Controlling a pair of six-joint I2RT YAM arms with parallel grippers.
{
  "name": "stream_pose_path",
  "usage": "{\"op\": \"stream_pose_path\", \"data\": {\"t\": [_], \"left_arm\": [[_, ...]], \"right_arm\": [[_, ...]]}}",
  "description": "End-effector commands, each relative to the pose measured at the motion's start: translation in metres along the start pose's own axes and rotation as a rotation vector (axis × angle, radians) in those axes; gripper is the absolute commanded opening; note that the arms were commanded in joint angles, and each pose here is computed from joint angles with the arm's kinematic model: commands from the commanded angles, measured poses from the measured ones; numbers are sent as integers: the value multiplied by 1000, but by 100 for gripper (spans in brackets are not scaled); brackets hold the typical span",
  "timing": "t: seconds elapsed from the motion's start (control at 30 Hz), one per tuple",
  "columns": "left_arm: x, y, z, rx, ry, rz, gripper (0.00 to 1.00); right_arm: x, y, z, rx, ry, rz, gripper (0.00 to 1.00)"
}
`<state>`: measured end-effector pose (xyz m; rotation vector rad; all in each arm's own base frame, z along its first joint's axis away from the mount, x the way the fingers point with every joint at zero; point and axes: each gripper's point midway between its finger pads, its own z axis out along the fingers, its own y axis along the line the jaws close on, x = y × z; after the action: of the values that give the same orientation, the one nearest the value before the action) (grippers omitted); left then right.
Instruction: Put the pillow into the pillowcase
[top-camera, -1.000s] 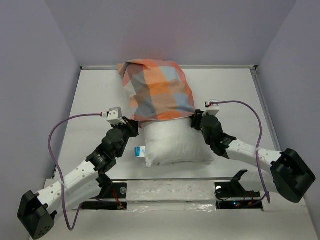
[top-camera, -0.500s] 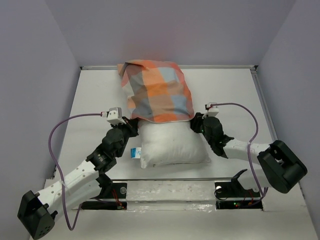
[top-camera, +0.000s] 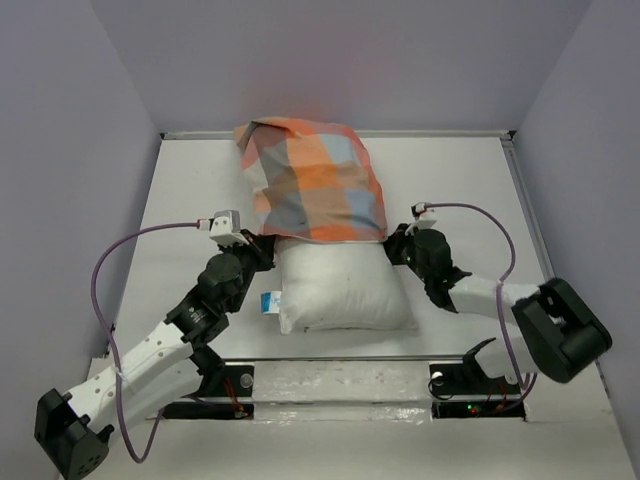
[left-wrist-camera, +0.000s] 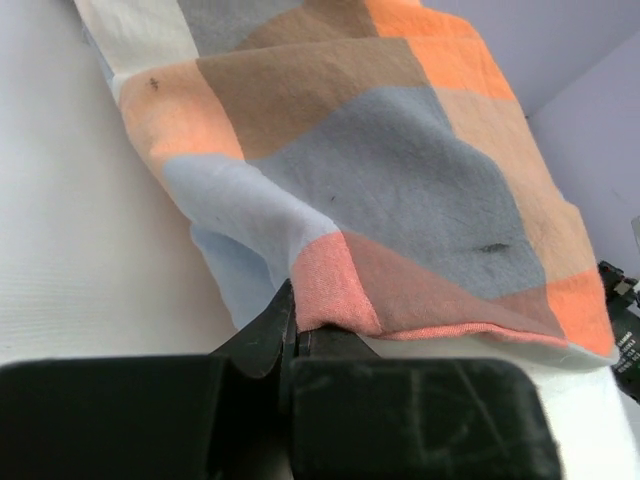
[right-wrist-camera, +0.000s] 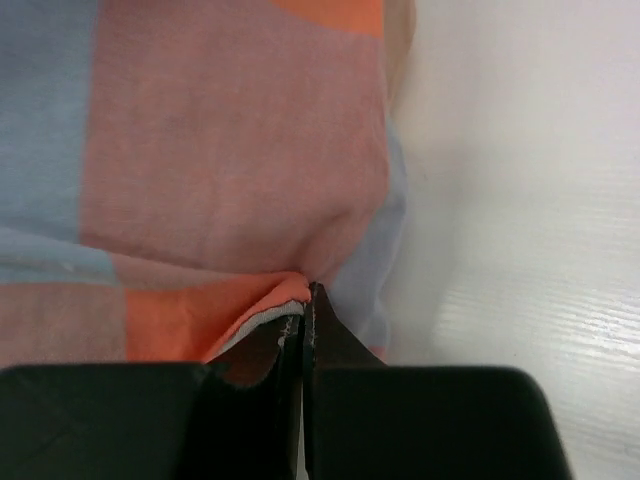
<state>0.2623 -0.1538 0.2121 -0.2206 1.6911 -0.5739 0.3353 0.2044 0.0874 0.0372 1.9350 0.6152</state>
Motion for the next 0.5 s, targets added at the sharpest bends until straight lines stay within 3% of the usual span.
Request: {"op": "stream_pose_path", "data": {"t": [0.0, 0.03, 0.13, 0.17, 0.23, 0.27, 0.4, 0.47], "left_arm": [[-102, -59, -22, 167, -190, -87, 0], [-115, -67, -28, 195, -204, -75, 0], [-181, -99, -57, 285, -291, -103, 0], [-217, -113, -74, 322, -349, -125, 0], [-247, -130, -83, 362, -382, -102, 0], [-285, -142, -106, 395, -436, -115, 0], [-339, -170, -126, 442, -478, -91, 0], [-338, -172, -117, 410, -445, -72, 0]], "right_arm": [[-36, 39, -42, -134, 16, -24, 0], [-93, 66, -68, -190, -105, -50, 0], [-138, 84, -119, -188, -94, -88, 0], [-192, 111, -158, -234, -173, -103, 0], [-242, 139, -199, -297, -241, -130, 0], [-287, 159, -235, -323, -308, -134, 0], [-355, 179, -281, -320, -456, -138, 0], [-345, 175, -259, -278, -371, -164, 0]]}}
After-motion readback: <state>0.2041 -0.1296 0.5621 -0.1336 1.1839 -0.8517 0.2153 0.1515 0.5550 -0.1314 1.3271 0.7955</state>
